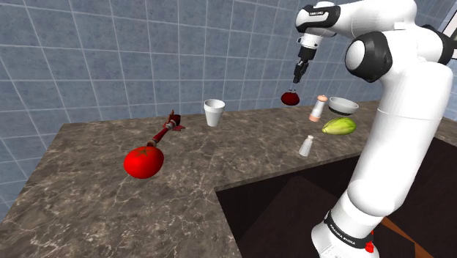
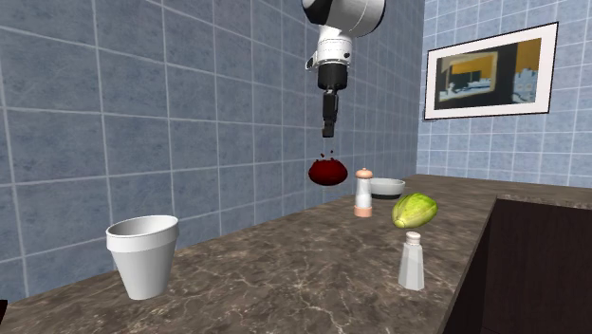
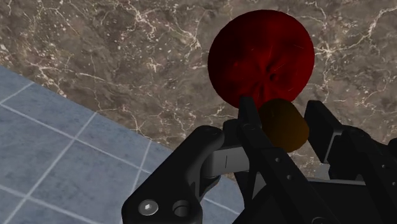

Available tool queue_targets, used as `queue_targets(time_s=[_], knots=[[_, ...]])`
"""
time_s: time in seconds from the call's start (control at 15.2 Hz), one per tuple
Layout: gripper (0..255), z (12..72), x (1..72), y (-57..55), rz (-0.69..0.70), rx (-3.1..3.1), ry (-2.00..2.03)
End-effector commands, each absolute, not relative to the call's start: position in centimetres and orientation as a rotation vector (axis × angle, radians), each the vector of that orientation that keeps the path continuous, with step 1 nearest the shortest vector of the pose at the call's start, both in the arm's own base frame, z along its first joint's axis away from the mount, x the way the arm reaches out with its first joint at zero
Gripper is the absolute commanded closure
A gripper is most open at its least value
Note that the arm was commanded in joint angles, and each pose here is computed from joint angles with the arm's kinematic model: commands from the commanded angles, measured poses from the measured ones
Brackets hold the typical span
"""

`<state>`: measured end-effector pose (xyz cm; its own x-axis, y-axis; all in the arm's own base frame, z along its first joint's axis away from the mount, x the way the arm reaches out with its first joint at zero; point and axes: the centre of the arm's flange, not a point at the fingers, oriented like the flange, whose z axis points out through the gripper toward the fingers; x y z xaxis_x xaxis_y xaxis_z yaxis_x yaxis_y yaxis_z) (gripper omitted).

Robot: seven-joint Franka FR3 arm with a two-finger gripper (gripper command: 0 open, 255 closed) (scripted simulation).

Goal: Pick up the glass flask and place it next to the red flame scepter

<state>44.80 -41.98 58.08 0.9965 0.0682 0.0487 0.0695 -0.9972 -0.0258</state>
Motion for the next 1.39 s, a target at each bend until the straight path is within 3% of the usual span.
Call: queue_targets(time_s=[0.0, 0.33, 1.32], knots=[[255, 59.2, 44.8, -42.0, -0.075, -3.111, -0.108], [255, 61.7, 44.8, -42.0, -0.075, -3.111, -0.108], [255, 61.9, 51.3, -23.3, -0.075, -3.111, -0.108]])
